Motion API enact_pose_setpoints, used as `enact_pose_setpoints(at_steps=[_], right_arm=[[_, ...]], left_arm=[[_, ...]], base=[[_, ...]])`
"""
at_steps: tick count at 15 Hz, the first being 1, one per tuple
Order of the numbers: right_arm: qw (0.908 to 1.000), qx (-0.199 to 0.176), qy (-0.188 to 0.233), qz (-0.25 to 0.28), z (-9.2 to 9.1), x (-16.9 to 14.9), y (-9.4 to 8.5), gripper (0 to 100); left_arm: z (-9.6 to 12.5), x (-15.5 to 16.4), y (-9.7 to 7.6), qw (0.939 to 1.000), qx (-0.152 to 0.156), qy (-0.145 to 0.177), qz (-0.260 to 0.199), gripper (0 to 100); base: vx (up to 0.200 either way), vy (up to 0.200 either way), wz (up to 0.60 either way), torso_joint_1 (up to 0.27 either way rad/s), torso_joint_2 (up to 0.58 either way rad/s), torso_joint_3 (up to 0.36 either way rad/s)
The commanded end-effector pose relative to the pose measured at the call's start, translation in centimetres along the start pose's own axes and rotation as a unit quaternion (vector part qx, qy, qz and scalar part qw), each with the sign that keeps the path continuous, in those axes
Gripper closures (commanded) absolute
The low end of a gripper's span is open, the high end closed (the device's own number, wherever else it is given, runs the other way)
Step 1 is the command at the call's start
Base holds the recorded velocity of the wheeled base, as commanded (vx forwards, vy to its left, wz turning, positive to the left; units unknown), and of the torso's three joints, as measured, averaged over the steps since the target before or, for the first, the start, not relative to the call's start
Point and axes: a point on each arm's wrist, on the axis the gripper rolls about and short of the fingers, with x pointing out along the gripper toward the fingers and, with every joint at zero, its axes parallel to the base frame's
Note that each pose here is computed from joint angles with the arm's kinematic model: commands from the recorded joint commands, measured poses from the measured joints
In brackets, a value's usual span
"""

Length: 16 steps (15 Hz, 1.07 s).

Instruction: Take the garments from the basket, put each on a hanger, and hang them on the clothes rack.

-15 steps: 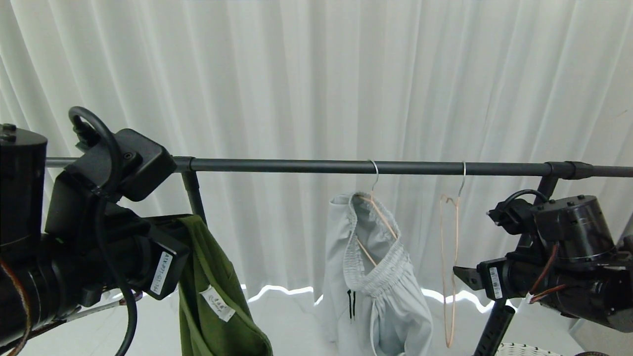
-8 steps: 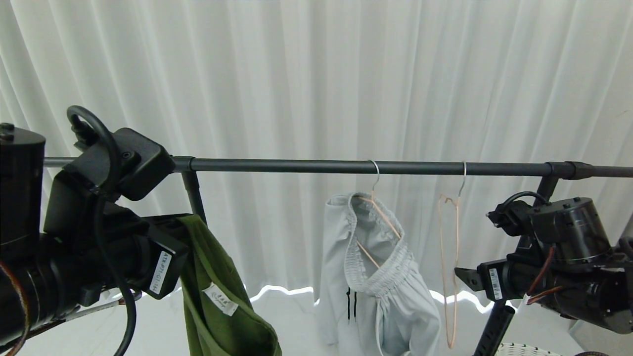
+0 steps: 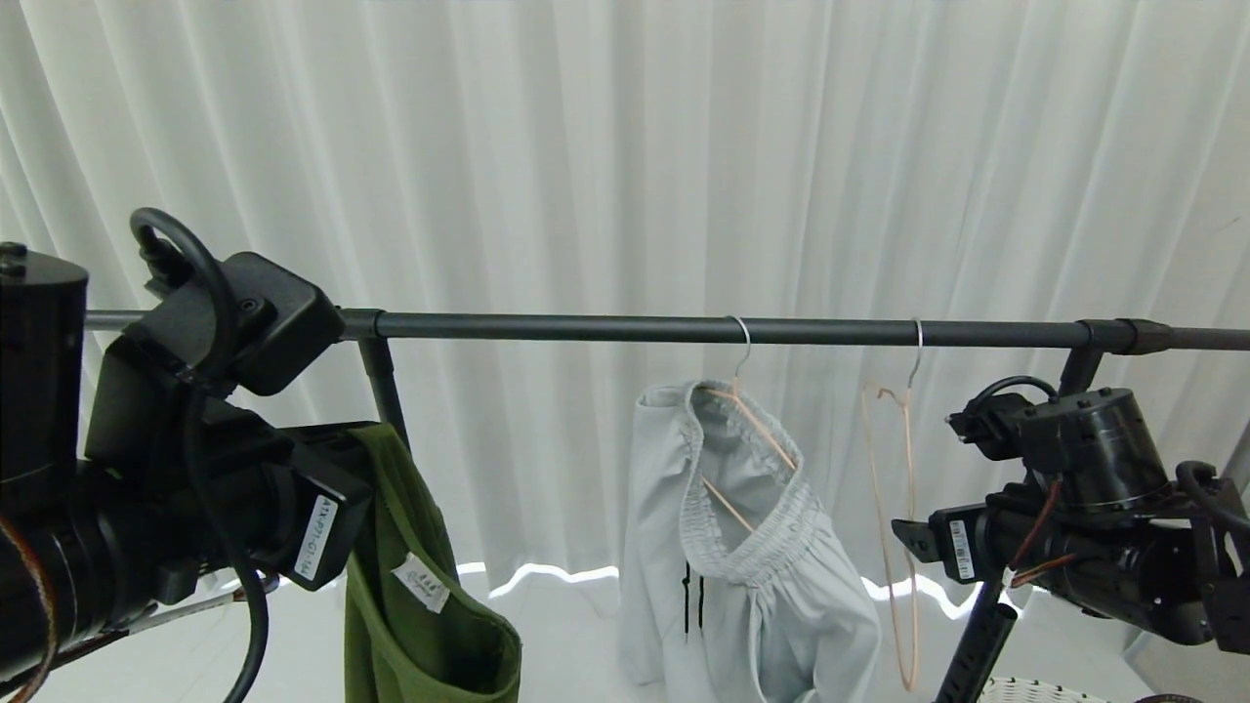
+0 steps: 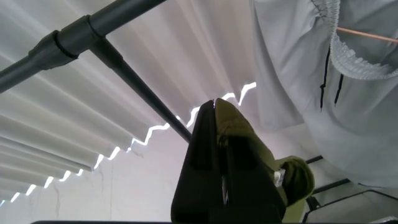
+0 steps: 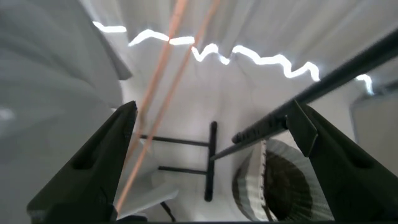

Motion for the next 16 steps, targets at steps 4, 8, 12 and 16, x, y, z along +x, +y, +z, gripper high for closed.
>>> enact_pose_setpoints(at_steps=[4, 8, 12, 16], right_arm=[[0.9999, 0.003, 0.002, -0.010, 0.0, 0.3, -0.3, 0], [0.9998, 0.009, 0.013, 0.010, 0.0, 0.8, -0.2, 0], [0.9978, 0.035, 0.047, 0.031, -0.2, 2.9, -1.6, 0], [0.9975, 0.044, 0.050, 0.022, -0.5, 5.1, -1.8, 0]], left_arm=[[0.1, 0.0, 0.0, 1.0000, -0.001, -0.001, 0.001, 100], [0.1, -0.2, 0.1, 1.0000, -0.002, -0.005, 0.001, 100], [0.6, -0.1, 0.0, 0.9995, -0.011, -0.029, 0.003, 100], [0.7, -0.2, -0.1, 0.9994, -0.010, -0.033, 0.000, 100]], base=[[0.000, 0.000, 0.00, 0.000, 0.00, 0.000], [0.000, 0.000, 0.00, 0.000, 0.00, 0.000], [0.000, 0.000, 0.00, 0.000, 0.00, 0.000], [0.000, 0.000, 0.00, 0.000, 0.00, 0.000]])
